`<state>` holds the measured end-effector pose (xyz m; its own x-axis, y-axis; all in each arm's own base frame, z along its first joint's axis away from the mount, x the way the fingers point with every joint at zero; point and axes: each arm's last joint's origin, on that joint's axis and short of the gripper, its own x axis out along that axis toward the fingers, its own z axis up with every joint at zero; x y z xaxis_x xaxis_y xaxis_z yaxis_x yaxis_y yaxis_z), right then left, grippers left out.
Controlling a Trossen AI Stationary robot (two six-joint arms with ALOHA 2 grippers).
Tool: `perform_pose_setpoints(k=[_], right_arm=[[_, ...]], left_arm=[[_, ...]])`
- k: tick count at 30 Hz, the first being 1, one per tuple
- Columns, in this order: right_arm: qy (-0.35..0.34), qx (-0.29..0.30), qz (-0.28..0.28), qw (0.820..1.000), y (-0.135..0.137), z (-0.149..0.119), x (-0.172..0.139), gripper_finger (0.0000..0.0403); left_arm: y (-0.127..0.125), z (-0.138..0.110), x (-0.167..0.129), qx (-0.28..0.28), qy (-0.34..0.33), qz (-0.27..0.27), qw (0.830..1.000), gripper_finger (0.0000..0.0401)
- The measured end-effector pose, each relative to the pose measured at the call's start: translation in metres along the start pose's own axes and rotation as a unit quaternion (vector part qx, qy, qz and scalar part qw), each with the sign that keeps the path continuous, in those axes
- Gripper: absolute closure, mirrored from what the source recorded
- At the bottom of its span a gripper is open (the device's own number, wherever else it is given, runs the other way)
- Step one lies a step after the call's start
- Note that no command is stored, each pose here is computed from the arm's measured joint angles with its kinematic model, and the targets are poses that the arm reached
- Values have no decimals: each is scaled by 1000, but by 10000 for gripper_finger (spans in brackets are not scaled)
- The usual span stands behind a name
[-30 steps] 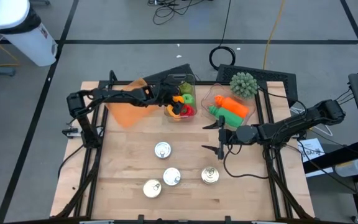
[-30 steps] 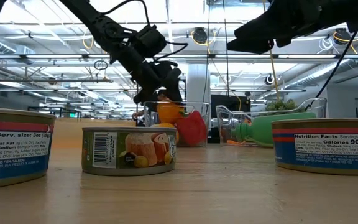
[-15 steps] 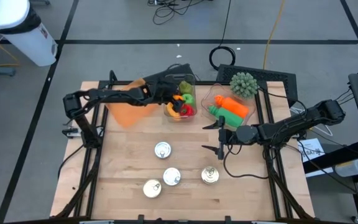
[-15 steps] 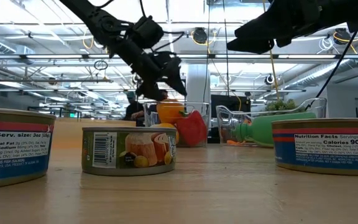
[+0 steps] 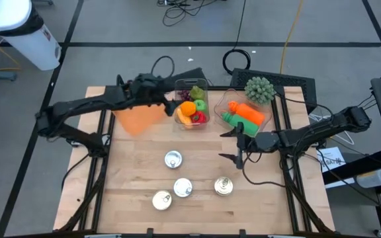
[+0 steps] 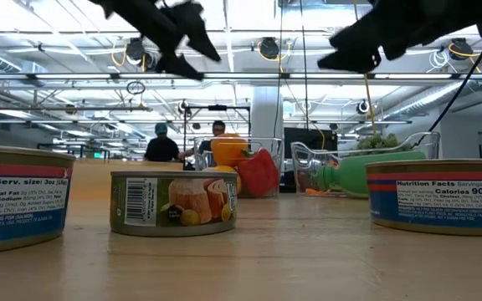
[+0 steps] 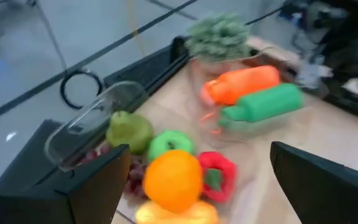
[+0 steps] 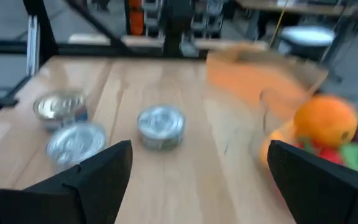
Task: Pick & Place Food Item
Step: Put the right blue tuna can into the orange bin
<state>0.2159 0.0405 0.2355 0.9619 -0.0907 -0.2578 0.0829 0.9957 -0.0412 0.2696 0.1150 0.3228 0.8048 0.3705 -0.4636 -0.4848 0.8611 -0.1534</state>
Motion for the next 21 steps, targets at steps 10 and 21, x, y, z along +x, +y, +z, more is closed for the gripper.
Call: perform_pose_setpoints(k=[10, 21], right_arm=[[79, 97, 146, 981, 15, -11, -3, 46], [278, 99, 123, 947, 51, -23, 9, 46]], left_arm=[[-40, -49, -48, 90, -42, -62, 993, 6], [-24, -125, -92, 74, -149, -114, 979, 6]])
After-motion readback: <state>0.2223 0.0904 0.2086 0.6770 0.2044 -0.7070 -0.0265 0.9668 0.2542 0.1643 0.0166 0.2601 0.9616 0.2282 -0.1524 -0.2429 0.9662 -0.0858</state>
